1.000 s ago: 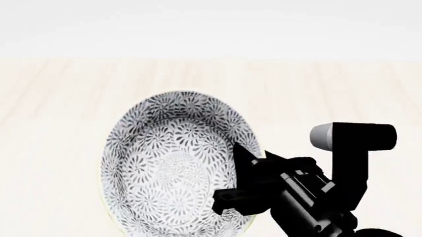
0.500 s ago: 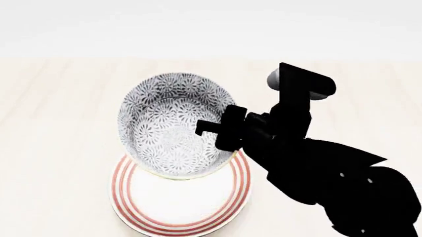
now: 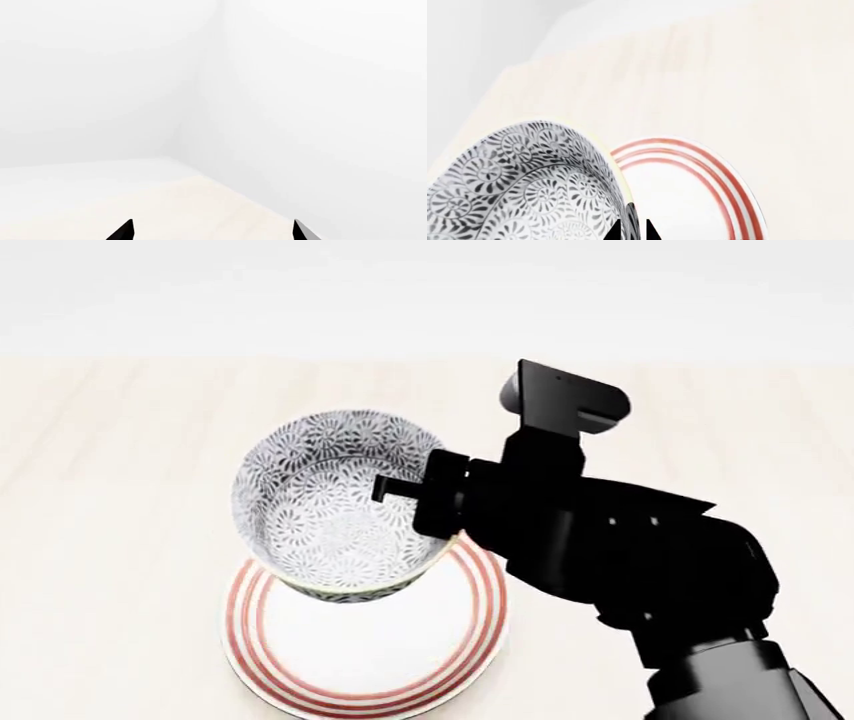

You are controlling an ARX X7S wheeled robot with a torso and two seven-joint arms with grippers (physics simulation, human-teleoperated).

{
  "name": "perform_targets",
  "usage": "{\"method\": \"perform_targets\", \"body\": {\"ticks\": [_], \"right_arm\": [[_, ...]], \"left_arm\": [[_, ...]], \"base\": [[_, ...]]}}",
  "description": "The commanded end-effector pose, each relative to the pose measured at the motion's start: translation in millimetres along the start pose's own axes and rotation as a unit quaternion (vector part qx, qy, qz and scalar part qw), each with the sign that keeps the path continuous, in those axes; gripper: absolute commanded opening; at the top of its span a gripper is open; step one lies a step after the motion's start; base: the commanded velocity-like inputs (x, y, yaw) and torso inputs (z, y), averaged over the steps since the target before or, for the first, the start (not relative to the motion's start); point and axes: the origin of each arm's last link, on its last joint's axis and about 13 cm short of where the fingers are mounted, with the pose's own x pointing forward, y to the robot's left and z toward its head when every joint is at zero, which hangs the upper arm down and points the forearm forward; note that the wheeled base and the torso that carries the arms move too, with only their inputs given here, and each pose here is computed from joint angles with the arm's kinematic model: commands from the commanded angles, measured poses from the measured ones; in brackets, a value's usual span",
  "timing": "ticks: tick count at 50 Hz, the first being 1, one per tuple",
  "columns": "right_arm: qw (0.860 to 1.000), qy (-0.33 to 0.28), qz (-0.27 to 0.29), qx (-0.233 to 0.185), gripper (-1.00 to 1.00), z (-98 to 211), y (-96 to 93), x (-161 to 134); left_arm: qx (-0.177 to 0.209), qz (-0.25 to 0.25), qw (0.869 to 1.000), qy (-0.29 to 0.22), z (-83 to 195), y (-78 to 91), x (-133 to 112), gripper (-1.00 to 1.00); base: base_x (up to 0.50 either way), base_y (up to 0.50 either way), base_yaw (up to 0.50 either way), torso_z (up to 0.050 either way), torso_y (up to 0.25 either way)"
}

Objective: Put the bowl on the plate.

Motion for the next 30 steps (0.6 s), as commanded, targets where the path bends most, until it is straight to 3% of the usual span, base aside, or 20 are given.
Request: {"method": "perform_targets", "body": {"ticks": [1,6,30], "right_arm": [[1.000,0.000,0.009,-0.007,-1.00,4.4,4.5,-0.8],[0.999,0.025,0.017,0.024,-1.00,4.5,-4.3,9.0],[0.998,0.054,-0.006,0.040,-1.00,-15.9,-13.1,27.2]], "left_arm": [[-0.001,-0.001,1.000,0.000,-1.1,-0.6,0.0,1.00],[0.000,-0.003,1.000,0.001,-0.4,-1.3,0.7,1.00],[-0.001,-0.006,1.000,-0.004,5.1,0.4,-3.9,1.00]], "base": [[0.00,0.00,0.00,0.000,0.000],[0.00,0.00,0.00,0.000,0.000],[0.00,0.00,0.00,0.000,0.000]]}}
